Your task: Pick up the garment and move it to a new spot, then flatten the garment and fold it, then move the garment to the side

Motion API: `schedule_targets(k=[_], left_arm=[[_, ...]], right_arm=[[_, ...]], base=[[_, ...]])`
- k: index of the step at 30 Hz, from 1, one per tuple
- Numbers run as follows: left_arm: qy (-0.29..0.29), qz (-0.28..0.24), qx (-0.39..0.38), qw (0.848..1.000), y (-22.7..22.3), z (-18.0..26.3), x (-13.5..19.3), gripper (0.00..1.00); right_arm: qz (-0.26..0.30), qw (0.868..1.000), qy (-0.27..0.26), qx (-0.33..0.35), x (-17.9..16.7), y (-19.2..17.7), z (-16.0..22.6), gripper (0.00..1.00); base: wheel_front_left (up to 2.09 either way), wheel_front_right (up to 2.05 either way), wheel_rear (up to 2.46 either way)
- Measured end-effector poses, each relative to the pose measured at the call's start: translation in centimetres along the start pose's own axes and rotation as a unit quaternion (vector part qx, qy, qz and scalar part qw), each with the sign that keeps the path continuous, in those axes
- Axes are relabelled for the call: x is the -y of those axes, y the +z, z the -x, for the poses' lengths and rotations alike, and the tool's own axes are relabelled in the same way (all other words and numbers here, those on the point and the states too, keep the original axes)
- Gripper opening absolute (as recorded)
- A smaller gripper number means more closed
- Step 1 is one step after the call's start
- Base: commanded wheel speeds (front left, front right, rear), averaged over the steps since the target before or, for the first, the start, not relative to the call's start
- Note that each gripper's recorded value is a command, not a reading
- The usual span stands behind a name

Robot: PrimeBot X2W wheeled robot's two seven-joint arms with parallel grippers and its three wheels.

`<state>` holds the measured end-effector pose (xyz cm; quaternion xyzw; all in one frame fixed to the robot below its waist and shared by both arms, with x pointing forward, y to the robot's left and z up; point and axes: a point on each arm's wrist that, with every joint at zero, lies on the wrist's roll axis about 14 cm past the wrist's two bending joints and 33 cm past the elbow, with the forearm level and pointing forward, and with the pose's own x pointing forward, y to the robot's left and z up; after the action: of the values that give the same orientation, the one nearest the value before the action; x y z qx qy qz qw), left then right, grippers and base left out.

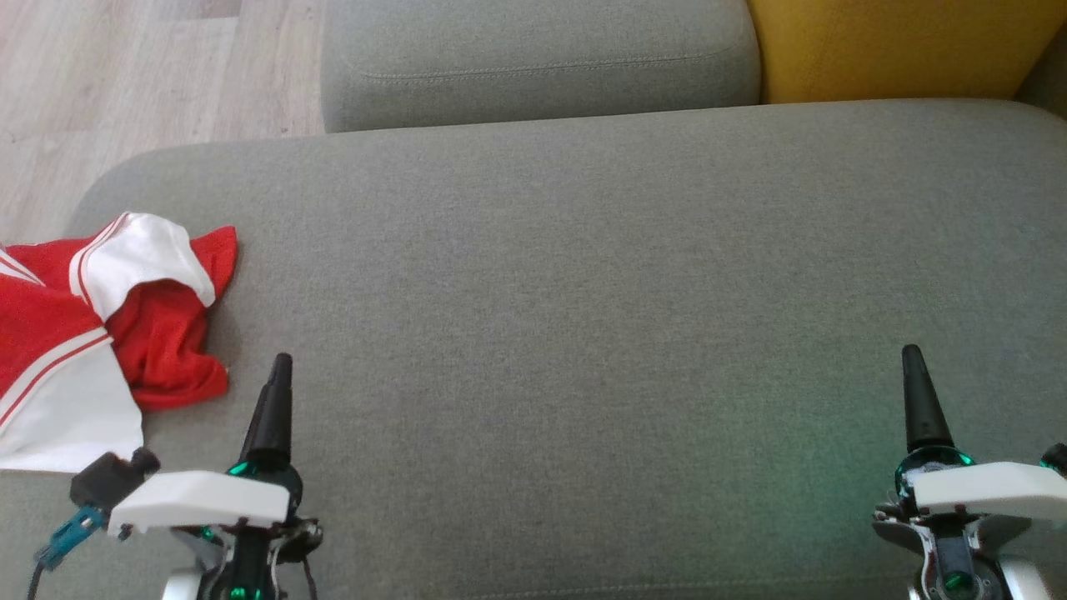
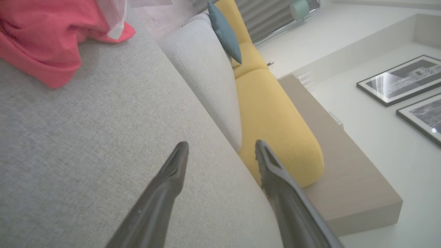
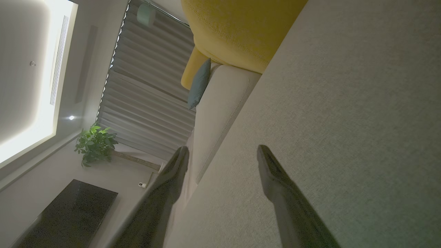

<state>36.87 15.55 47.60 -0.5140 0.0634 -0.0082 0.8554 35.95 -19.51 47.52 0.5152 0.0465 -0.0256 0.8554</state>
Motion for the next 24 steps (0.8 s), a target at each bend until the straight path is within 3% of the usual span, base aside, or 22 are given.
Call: schedule_targets(k=[24], left_arm=[[-0.028, -0.171, -0.002, 0.985, -0.6, -0.5, 1.5, 1.00]], right_arm=[[0.155, 0.987, 0.031, -0.009, -1.8, -0.9, -0.1, 1.00]], base=[[0.00, 0.00, 0.00]])
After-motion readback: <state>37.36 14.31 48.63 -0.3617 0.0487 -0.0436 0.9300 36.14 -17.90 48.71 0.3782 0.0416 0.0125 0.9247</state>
